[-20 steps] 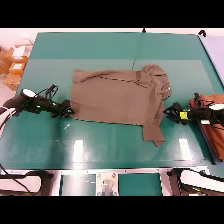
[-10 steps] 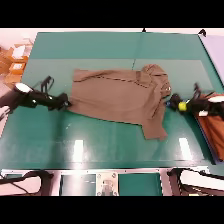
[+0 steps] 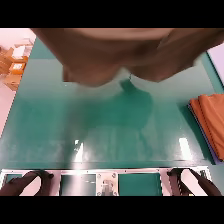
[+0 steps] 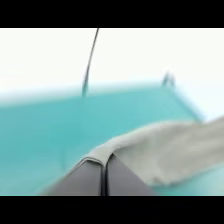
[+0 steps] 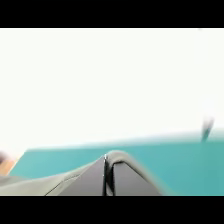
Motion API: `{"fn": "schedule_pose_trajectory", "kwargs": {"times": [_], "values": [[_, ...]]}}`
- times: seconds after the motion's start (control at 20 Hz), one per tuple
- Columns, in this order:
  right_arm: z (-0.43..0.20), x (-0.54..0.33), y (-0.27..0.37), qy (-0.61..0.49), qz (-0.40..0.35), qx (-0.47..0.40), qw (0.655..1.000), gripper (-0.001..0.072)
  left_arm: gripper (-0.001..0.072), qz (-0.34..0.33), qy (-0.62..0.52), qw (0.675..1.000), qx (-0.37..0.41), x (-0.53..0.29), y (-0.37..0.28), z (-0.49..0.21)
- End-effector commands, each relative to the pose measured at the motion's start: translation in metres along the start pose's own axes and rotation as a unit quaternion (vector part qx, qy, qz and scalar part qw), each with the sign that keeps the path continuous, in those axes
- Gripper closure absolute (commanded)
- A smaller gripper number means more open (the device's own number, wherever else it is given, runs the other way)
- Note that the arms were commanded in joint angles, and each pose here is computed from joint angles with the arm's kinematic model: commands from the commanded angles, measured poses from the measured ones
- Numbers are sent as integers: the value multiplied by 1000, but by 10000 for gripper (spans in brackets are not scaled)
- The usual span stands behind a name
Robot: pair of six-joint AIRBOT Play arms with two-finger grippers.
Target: Fold the shirts.
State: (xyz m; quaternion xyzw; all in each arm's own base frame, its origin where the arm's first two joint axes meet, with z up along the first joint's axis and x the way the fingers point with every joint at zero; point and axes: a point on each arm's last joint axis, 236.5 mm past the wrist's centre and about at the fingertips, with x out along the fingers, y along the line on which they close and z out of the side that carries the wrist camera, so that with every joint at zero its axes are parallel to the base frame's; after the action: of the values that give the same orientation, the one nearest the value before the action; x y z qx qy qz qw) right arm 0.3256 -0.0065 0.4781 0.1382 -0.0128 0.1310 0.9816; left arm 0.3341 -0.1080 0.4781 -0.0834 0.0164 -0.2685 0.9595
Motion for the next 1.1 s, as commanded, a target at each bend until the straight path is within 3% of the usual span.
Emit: {"fn": "schedule_pose_trajectory", "kwargs": {"times": [0.0,0.2,0.4,0.55,0.7,0.9,1.05], "values": [[85,-77,76,-133,-42,-132,981,694,680,9,-150,982,119,-99,-80,107],[93,-95,79,-152,-85,-167,970,694,680,92,-144,978,118,-125,-59,111],[47,-60,30,-90,-73,-87,989,694,680,140,-9,989,51,-77,9,31],[-46,-4,-37,15,-60,5,998,694,680,141,113,983,-21,-18,65,-69],[-166,54,-90,121,-54,85,988,694,680,90,222,966,-97,43,101,-189],[-317,112,-154,232,-97,175,952,694,680,104,317,923,-192,96,168,-342],[-402,140,-198,289,-124,238,919,694,680,114,337,899,-255,126,200,-418]]}}
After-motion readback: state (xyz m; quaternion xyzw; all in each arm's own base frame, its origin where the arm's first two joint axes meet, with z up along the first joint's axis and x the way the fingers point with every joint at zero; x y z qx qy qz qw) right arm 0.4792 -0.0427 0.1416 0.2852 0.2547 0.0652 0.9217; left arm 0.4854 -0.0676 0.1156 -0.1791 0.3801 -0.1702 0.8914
